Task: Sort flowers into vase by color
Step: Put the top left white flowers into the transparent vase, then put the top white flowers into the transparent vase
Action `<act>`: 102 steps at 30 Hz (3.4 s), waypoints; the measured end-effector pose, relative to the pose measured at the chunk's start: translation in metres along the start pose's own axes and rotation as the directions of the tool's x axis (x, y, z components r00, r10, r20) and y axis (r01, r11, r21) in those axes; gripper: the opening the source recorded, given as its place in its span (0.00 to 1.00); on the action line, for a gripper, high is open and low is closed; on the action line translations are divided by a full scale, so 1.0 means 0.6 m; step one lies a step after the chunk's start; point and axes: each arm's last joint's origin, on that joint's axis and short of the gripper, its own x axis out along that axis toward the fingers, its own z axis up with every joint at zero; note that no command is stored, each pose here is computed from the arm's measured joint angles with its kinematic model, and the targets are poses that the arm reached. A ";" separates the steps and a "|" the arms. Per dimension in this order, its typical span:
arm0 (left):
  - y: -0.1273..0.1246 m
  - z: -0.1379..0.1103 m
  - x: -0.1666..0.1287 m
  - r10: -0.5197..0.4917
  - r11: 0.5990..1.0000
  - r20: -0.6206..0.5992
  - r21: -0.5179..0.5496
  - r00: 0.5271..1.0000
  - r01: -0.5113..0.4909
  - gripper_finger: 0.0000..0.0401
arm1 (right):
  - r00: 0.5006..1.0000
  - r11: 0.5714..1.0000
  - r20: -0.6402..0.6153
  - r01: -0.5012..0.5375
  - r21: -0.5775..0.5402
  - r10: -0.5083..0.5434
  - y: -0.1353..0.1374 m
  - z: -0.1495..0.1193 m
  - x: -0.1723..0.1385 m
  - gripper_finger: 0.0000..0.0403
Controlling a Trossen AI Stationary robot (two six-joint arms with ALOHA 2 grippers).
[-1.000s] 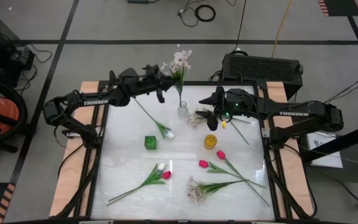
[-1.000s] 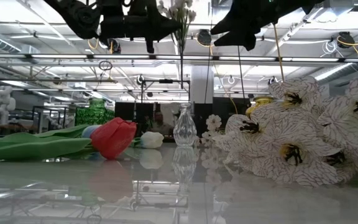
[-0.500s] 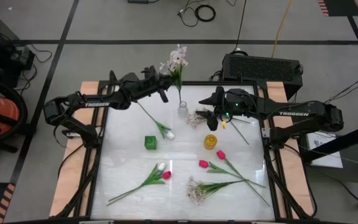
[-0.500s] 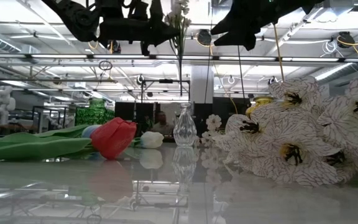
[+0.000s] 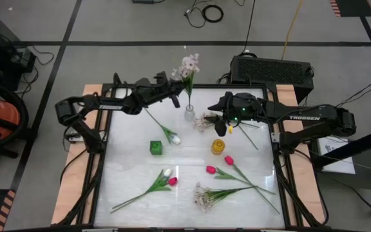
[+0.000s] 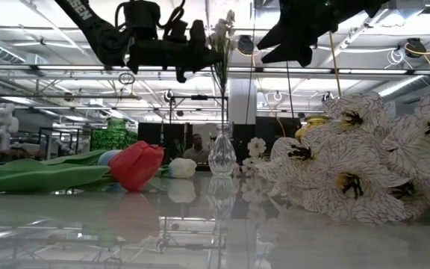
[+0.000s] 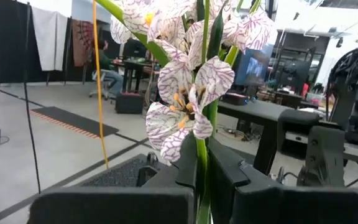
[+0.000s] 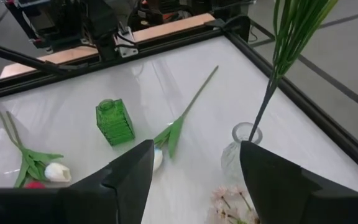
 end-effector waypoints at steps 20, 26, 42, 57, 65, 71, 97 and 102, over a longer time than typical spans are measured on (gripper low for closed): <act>0.007 -0.027 -0.002 0.031 1.000 -0.164 0.008 0.986 -0.030 0.09 | 1.000 1.000 -0.012 0.003 -0.030 -0.003 0.000 -0.002 0.000 0.57; 0.009 -0.030 -0.003 0.060 0.998 -0.179 0.011 0.982 -0.059 0.27 | 1.000 1.000 -0.015 0.003 -0.031 -0.004 -0.001 -0.002 0.000 0.57; 0.015 -0.036 -0.006 0.127 0.992 -0.231 0.019 0.965 -0.126 0.43 | 0.997 0.999 -0.070 0.014 -0.043 -0.017 -0.003 -0.011 0.000 0.57; 0.012 -0.013 -0.020 0.090 0.996 -0.265 0.014 0.960 -0.089 0.78 | 0.994 0.998 -0.108 0.018 -0.063 -0.025 -0.004 -0.017 -0.001 0.57; 0.003 0.024 -0.052 0.102 0.993 -0.335 0.095 0.937 -0.074 0.85 | 0.988 0.996 -0.152 0.021 -0.084 -0.034 -0.005 -0.025 -0.002 0.57; -0.006 0.051 -0.086 0.111 0.989 -0.410 0.133 0.905 -0.061 0.86 | 0.981 0.995 -0.190 0.024 -0.102 -0.043 -0.007 -0.031 -0.003 0.57; -0.045 0.017 -0.138 0.090 0.995 -0.719 0.095 0.689 -0.031 0.86 | 0.702 0.954 -0.676 0.017 -0.300 -0.226 -0.133 -0.150 0.117 0.53; -0.051 0.016 -0.138 0.078 0.996 -0.719 0.092 0.690 -0.016 0.86 | 0.688 0.944 -0.688 -0.014 -0.329 -0.229 -0.141 -0.171 0.148 0.58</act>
